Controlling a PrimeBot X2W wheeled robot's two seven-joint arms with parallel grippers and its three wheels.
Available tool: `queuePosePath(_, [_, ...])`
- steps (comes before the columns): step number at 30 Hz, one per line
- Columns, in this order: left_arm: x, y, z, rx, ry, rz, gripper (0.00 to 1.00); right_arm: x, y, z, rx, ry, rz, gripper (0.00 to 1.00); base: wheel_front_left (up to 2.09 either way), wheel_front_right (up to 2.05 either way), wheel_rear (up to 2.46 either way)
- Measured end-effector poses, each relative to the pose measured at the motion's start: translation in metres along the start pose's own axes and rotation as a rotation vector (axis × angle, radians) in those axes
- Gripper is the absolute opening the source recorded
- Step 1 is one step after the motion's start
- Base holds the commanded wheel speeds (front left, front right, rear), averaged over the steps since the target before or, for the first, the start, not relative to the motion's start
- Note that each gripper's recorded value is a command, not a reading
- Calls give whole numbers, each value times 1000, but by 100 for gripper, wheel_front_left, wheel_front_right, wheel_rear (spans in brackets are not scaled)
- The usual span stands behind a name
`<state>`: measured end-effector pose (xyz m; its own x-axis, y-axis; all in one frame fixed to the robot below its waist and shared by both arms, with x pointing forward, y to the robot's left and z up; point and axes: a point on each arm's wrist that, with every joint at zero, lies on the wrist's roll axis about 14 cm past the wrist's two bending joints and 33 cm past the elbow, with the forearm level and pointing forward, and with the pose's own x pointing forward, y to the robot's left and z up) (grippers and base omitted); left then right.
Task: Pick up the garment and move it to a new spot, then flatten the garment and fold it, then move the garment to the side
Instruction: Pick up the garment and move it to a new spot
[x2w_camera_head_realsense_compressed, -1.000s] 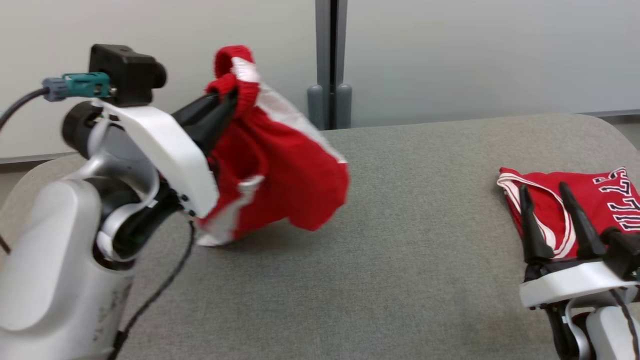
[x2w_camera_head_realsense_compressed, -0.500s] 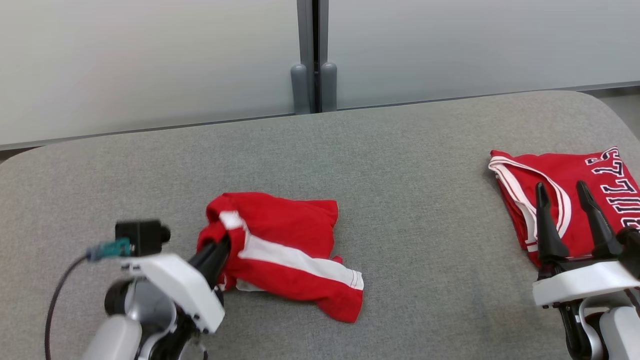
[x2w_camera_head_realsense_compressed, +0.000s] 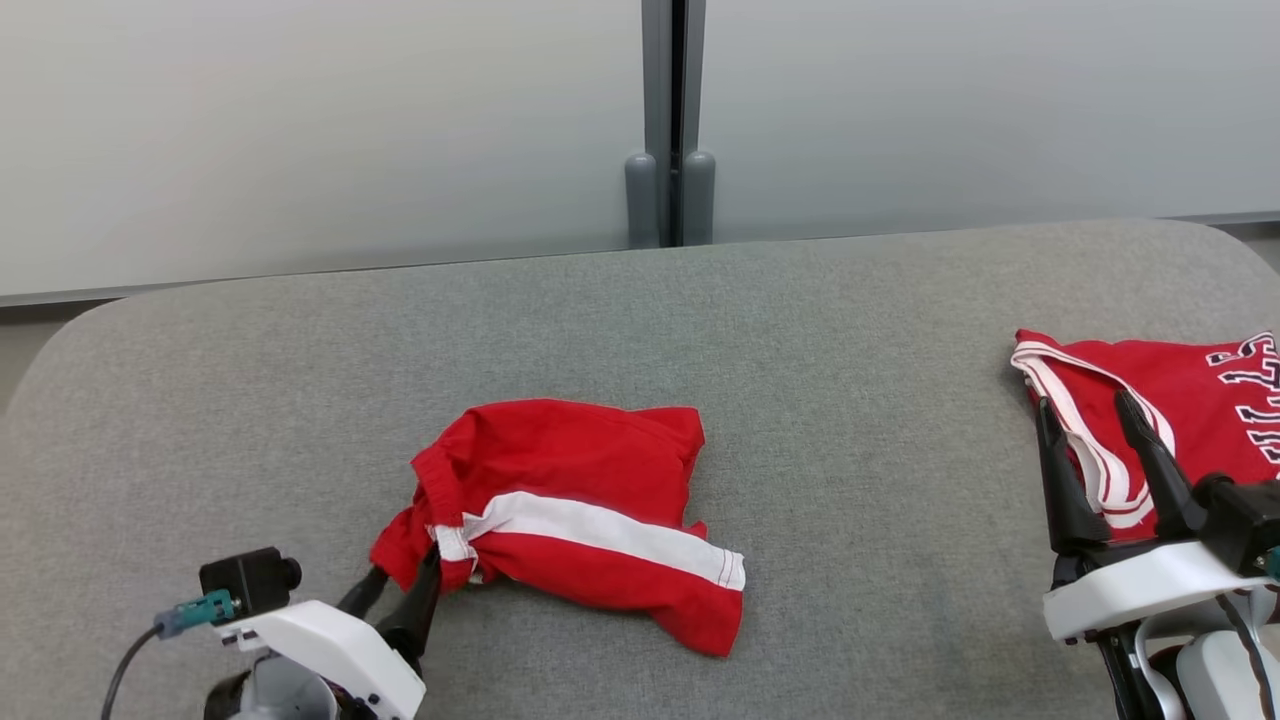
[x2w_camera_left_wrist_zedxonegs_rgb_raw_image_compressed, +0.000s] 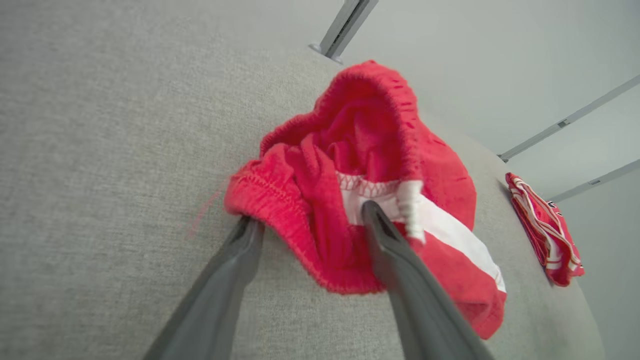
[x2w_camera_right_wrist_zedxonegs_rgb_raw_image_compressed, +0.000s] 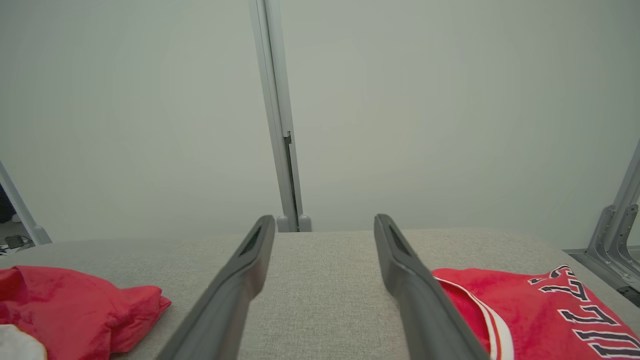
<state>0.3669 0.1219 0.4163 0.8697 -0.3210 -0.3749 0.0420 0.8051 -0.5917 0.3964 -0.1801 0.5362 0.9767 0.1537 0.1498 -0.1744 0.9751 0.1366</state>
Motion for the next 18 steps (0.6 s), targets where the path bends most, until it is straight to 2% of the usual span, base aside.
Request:
queuePosePath(8, [-16,-8,63,202,-194,-20,100,-1,9,1,-1,-2,28,100,0,0,0])
queuePosePath(15, [-46,-32,122,407,-457,-9,100,0,16,2,5,-7,44,100,0,0,0])
queuePosePath(18, [-59,-42,133,441,-566,-2,100,-1,20,0,12,-3,51,100,0,0,0])
